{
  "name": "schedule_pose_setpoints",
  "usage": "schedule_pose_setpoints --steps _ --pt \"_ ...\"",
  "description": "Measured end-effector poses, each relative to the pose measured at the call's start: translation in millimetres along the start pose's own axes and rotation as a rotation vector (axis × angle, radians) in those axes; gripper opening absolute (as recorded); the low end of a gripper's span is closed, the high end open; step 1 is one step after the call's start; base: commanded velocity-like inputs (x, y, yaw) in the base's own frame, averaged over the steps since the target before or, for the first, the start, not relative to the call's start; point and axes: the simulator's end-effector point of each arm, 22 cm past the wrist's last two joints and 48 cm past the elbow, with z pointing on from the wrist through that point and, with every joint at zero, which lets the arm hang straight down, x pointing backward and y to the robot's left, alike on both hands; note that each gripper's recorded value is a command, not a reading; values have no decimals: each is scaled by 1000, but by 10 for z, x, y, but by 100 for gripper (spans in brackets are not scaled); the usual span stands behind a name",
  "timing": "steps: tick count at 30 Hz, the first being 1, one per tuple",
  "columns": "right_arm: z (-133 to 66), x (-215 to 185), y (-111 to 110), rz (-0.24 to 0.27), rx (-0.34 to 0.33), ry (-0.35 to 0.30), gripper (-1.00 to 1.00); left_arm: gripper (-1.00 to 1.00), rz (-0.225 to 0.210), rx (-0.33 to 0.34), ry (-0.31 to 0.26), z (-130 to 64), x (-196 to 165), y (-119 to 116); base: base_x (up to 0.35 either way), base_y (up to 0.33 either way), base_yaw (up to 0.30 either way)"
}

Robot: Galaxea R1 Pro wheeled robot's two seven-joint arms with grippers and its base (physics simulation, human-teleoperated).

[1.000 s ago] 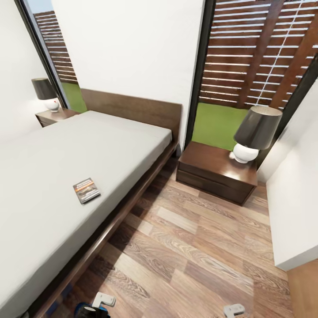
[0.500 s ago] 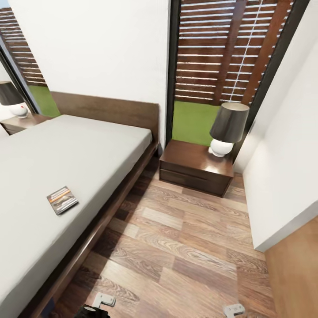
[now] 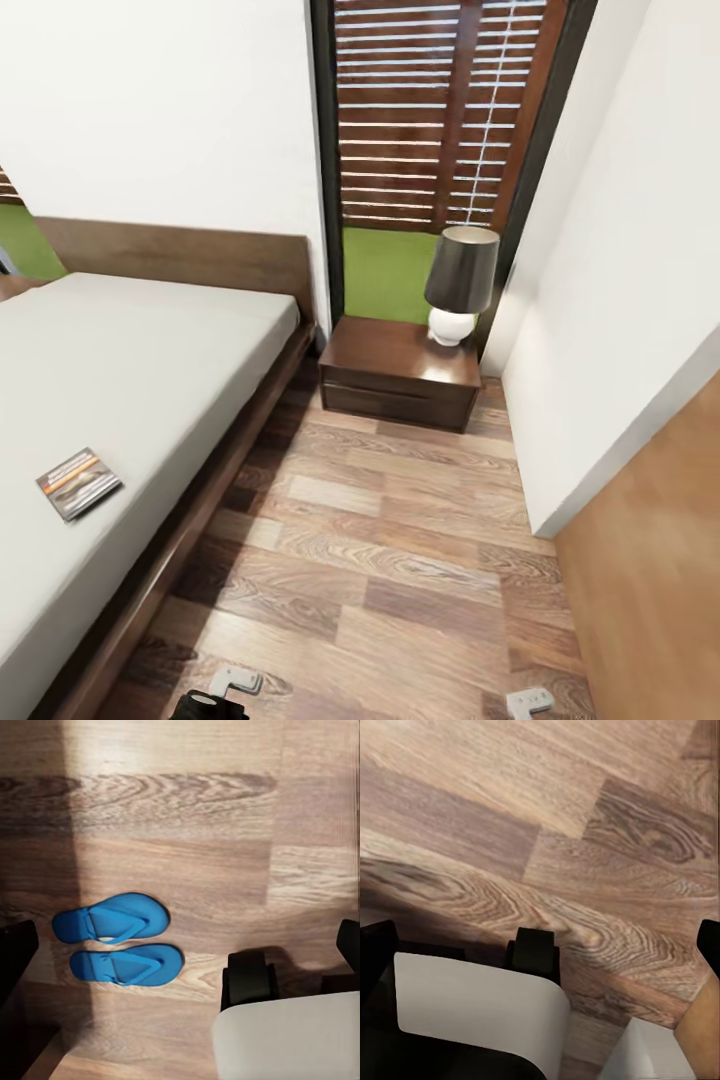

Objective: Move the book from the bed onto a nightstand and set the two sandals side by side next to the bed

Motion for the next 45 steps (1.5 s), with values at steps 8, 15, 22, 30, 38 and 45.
schedule_pose_setpoints --steps 8,15,22,30,38,45 --pt "1 -1 6 -1 -1 0 100 100 1 0 0 0 2 0 9 0 -222" --pt "-1 -2 10 -2 -1 -1 100 100 2 -1 0 -2 2 2 134 0 -78" --pt "-1 -2 12 -2 -1 -1 100 100 4 -2 -1 -3 2 3 261 0 -26" --pt "1 0 17 -2 -2 0 100 100 5 1 -1 -4 -4 -16 148 0 -8" --pt "2 2 21 -2 -2 1 100 100 6 1 -1 -5 -5 -21 130 0 -2" --pt "2 1 14 -1 -1 -1 100 100 6 2 -2 -6 -10 -33 60 0 -1"
